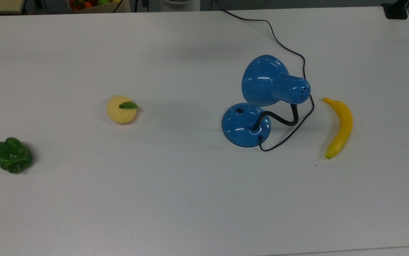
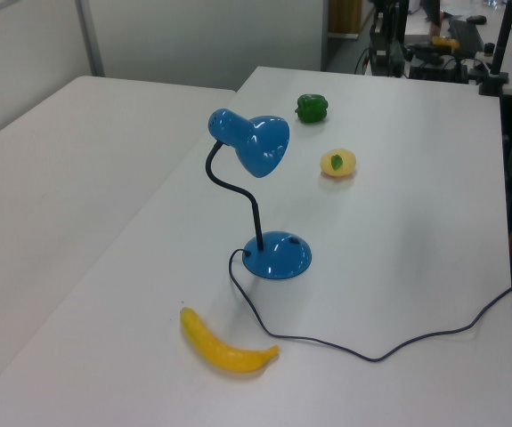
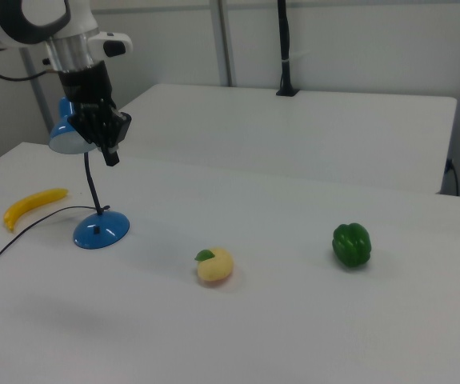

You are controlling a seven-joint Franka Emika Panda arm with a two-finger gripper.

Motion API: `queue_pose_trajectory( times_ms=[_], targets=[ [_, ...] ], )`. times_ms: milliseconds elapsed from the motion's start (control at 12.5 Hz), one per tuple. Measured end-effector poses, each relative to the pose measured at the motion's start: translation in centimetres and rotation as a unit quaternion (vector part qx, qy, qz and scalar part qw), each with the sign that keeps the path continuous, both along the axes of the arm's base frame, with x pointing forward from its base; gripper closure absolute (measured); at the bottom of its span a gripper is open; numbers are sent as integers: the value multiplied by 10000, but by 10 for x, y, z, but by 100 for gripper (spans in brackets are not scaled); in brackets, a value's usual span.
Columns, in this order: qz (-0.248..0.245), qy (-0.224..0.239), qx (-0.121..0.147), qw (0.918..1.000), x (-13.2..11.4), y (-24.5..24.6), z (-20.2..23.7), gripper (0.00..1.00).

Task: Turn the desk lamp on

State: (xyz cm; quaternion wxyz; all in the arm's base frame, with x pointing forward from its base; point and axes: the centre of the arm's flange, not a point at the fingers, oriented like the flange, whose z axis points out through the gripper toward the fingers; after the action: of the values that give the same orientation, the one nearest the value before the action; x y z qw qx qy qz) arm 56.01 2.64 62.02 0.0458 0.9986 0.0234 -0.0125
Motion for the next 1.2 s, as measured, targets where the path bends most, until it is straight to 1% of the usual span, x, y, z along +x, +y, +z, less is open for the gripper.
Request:
queue_pose_trajectory(
  times_ms=[160, 239, 399, 639, 958, 1197],
  targets=[
    [233, -81, 12, 9997, 7, 10, -22, 99],
    [327, -29, 11, 9995, 9, 15, -36, 99],
    [497, 69, 10, 9987, 10, 31, -68, 99],
    [811, 80, 20, 9967, 8, 63, -118, 99],
    [1052, 151, 32, 9943, 10, 87, -167, 99],
    [1316, 202, 72, 9911, 11, 116, -210, 99]
  ],
)
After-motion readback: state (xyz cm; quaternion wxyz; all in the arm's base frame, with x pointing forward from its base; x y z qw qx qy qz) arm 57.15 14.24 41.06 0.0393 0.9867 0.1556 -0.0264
